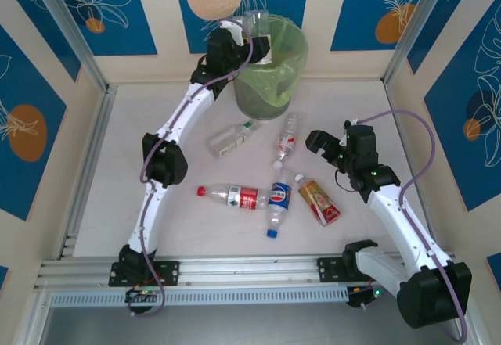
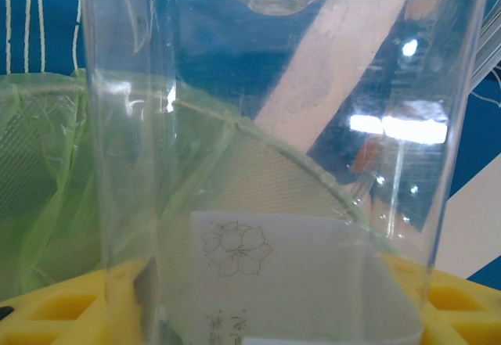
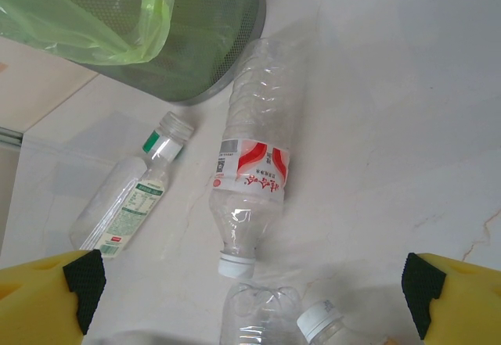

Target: Put the plastic bottles in the bin

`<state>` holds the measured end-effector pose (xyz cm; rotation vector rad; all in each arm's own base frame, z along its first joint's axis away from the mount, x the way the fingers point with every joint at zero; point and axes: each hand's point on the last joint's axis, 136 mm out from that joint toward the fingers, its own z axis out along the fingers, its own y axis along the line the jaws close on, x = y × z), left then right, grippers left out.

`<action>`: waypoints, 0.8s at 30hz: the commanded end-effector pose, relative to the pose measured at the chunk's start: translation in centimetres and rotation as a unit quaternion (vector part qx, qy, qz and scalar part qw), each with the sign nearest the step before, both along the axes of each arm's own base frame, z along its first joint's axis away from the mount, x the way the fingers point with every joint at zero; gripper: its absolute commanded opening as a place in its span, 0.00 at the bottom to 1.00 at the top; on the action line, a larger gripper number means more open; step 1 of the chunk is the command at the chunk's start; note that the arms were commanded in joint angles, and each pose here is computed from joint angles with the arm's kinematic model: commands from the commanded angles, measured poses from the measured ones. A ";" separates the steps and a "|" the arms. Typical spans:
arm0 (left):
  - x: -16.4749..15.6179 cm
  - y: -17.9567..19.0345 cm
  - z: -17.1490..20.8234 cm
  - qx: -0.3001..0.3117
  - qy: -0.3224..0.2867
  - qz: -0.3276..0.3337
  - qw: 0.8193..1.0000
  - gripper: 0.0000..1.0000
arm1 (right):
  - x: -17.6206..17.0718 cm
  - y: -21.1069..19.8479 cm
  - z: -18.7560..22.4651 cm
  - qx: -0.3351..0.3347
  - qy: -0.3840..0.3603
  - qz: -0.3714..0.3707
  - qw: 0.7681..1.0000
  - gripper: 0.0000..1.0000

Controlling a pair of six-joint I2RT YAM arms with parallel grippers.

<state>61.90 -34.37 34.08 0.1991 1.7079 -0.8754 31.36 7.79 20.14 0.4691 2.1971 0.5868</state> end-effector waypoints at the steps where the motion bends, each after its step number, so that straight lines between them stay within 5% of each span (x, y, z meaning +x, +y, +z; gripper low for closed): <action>1: 0.5 -0.2 -3.6 0.036 0.029 -0.004 0.999 0.48 | -0.3 -0.4 0.1 0.006 0.001 -0.013 1.000 0.99; 11: 0.8 -0.1 -5.2 0.042 0.051 0.003 0.998 0.66 | -0.3 -0.4 0.1 0.007 0.000 -0.013 1.000 1.00; 24: -0.3 -0.2 -1.4 0.027 0.018 -0.012 0.999 0.81 | -0.1 -0.5 -0.2 0.007 0.000 -0.017 1.000 1.00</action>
